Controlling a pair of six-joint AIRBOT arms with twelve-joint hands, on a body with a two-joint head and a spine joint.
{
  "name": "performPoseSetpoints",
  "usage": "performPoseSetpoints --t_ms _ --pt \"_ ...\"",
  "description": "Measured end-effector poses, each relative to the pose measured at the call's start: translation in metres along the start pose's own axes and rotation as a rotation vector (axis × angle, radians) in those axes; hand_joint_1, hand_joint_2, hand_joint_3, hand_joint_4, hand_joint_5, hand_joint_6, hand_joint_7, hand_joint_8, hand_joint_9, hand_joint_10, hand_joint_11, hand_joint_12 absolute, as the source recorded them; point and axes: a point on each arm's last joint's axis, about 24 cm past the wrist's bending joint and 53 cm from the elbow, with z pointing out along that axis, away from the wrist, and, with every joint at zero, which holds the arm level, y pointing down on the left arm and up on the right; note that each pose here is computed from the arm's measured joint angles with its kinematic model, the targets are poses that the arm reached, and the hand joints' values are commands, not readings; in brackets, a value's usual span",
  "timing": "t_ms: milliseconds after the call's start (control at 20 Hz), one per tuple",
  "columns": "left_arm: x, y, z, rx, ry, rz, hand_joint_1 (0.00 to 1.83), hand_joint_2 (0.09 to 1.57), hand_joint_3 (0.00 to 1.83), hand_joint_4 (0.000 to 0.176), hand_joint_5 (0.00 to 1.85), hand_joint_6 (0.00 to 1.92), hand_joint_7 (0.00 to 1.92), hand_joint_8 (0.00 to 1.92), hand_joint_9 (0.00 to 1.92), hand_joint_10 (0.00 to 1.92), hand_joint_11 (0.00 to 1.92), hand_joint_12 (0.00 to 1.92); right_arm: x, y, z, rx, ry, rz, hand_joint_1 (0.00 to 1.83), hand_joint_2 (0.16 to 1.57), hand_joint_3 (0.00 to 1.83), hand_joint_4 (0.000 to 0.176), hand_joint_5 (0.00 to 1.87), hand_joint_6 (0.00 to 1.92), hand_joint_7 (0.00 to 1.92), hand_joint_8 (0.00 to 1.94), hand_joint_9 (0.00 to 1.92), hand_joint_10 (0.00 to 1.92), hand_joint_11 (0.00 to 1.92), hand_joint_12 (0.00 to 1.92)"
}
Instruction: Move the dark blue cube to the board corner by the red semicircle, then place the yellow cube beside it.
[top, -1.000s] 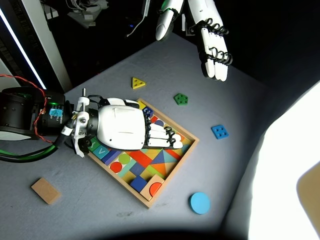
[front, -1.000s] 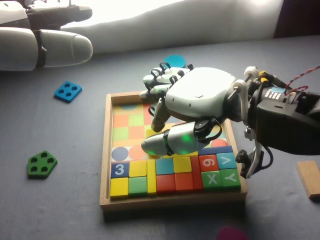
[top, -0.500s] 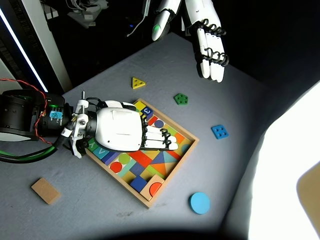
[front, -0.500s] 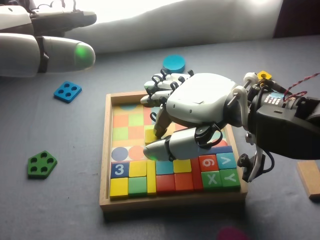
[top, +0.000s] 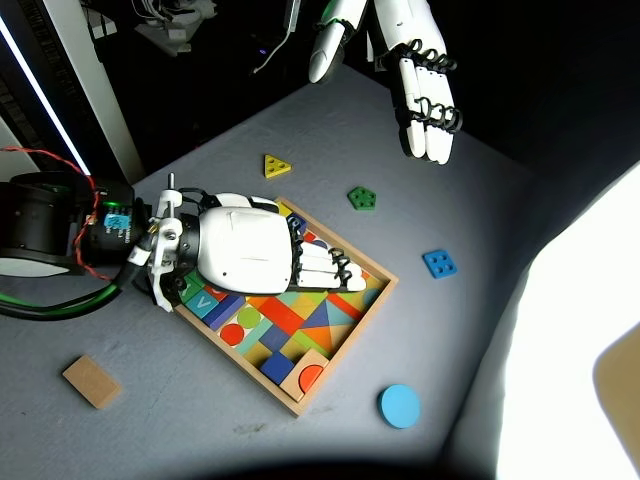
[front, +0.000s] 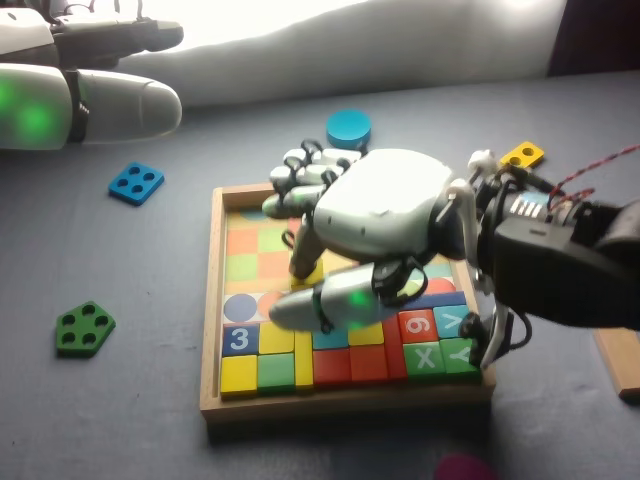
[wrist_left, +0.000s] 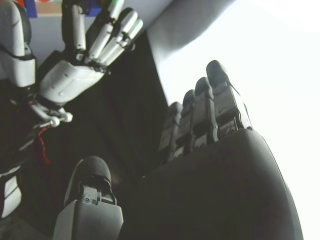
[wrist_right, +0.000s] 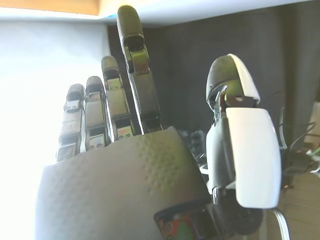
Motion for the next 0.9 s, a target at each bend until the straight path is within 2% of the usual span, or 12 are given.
performPoseSetpoints --t_ms 50,300,600,800,900 --pt "-0.001 0.000 0.000 -0.002 -0.005 0.002 0.00 1.20 0.00 0.028 0.00 0.00 0.00 0.00 0.00 0.00 0.00 0.22 0.001 0.000 0.000 0.001 0.001 0.001 0.00 1.16 0.00 0.000 0.92 0.01 0.29 0.01 0.07 0.02 0.00 0.00" --pt "-0.009 0.003 0.000 -0.015 -0.042 0.001 0.00 1.20 0.00 0.024 0.02 0.00 0.00 0.00 0.00 0.00 0.00 0.25 -0.007 -0.012 -0.002 0.021 -0.019 -0.014 0.00 1.16 0.00 0.000 0.91 0.00 0.27 0.00 0.06 0.01 0.00 0.00" --pt "-0.015 0.005 0.000 -0.024 -0.073 -0.004 0.00 1.20 0.00 0.024 0.02 0.00 0.01 0.00 0.01 0.00 0.00 0.27 -0.030 -0.056 -0.012 0.098 -0.070 -0.056 0.00 1.16 0.00 0.000 0.91 0.00 0.29 0.02 0.07 0.01 0.00 0.00" --pt "-0.018 0.005 0.000 -0.028 -0.086 -0.007 0.00 1.20 0.00 0.029 0.02 0.00 0.01 0.00 0.01 0.00 0.00 0.27 -0.042 -0.078 -0.018 0.138 -0.095 -0.066 0.00 1.15 0.00 0.000 0.91 0.00 0.25 0.00 0.04 0.00 0.00 0.00" --pt "-0.019 0.006 -0.001 -0.029 -0.089 -0.008 0.00 1.20 0.00 0.032 0.01 0.00 0.00 0.00 0.01 0.00 0.00 0.29 -0.043 -0.079 -0.018 0.140 -0.097 -0.063 0.00 1.15 0.00 0.000 0.91 0.00 0.26 0.00 0.04 0.00 0.00 0.00"
